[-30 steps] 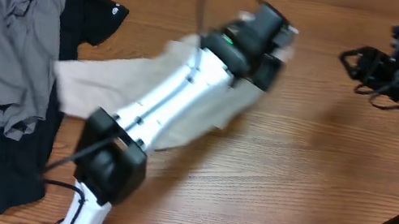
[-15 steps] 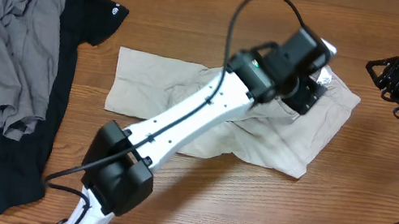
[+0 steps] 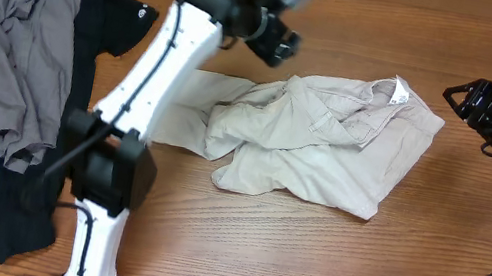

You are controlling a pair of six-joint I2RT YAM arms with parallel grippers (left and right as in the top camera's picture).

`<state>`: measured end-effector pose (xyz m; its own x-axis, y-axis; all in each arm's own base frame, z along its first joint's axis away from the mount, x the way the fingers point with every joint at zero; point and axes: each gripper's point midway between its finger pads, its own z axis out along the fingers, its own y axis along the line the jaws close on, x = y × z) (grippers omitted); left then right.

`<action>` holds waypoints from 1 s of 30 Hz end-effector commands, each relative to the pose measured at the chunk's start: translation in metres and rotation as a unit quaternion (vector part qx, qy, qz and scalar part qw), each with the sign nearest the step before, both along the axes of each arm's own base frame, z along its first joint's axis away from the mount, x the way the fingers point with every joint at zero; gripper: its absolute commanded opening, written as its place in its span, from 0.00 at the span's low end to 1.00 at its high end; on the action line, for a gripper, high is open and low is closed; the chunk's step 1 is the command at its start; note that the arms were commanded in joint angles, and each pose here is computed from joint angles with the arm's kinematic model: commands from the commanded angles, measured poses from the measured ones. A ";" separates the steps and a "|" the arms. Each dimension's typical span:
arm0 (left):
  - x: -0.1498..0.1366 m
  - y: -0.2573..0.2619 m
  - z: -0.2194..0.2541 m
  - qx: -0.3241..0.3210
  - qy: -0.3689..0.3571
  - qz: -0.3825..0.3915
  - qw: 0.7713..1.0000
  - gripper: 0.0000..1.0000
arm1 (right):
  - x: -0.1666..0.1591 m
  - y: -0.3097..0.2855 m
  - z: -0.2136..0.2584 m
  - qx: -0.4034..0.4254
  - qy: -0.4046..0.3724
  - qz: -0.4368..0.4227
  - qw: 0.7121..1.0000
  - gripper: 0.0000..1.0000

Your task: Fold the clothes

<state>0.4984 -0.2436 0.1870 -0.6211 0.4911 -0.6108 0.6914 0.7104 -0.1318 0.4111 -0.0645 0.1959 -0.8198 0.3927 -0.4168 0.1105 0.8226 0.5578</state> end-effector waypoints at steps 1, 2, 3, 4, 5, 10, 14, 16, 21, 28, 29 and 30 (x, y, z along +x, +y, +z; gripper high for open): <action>-0.007 -0.015 -0.048 -0.063 0.048 -0.108 0.991 0.91 | -0.001 -0.002 0.023 -0.018 -0.027 0.000 0.999 0.80; -0.014 -0.022 -0.064 -0.091 0.076 -0.133 0.984 0.91 | -0.001 -0.002 0.023 -0.017 -0.026 0.000 1.000 0.80; -0.018 -0.026 -0.074 -0.103 0.092 -0.141 0.980 0.91 | -0.001 -0.002 0.023 -0.017 -0.026 0.001 1.000 0.79; -0.021 -0.028 -0.081 -0.110 0.104 -0.144 0.978 0.91 | -0.001 -0.002 0.023 -0.018 -0.026 0.001 1.000 0.79; -0.024 -0.032 -0.090 -0.114 0.115 -0.152 0.975 0.92 | -0.001 -0.002 0.023 -0.017 -0.026 0.001 0.999 0.80; -0.044 -0.058 -0.129 -0.107 0.153 -0.181 0.966 0.91 | -0.001 -0.002 0.023 -0.018 -0.026 0.001 1.000 0.79; -0.045 -0.074 -0.129 -0.108 0.139 -0.192 0.966 0.91 | -0.001 -0.003 0.022 -0.022 -0.024 -0.002 0.999 0.79; -0.043 -0.082 -0.127 -0.114 0.136 -0.185 0.966 0.90 | -0.001 -0.003 0.022 -0.022 -0.024 -0.002 0.999 0.80; -0.046 -0.095 -0.125 -0.119 0.129 -0.192 0.965 0.65 | -0.001 -0.005 0.021 -0.027 -0.022 -0.005 0.999 0.79; -0.029 -0.095 -0.110 -0.140 0.136 -0.145 0.970 0.04 | -0.002 -0.007 0.020 -0.032 -0.019 -0.008 0.999 0.75; -0.022 -0.093 -0.100 -0.146 0.134 -0.132 0.971 0.04 | -0.002 -0.007 0.019 -0.034 -0.018 -0.008 0.999 0.75; -0.015 -0.090 -0.084 -0.154 0.126 -0.121 0.972 0.04 | -0.002 -0.011 0.016 -0.043 -0.014 -0.014 0.999 0.75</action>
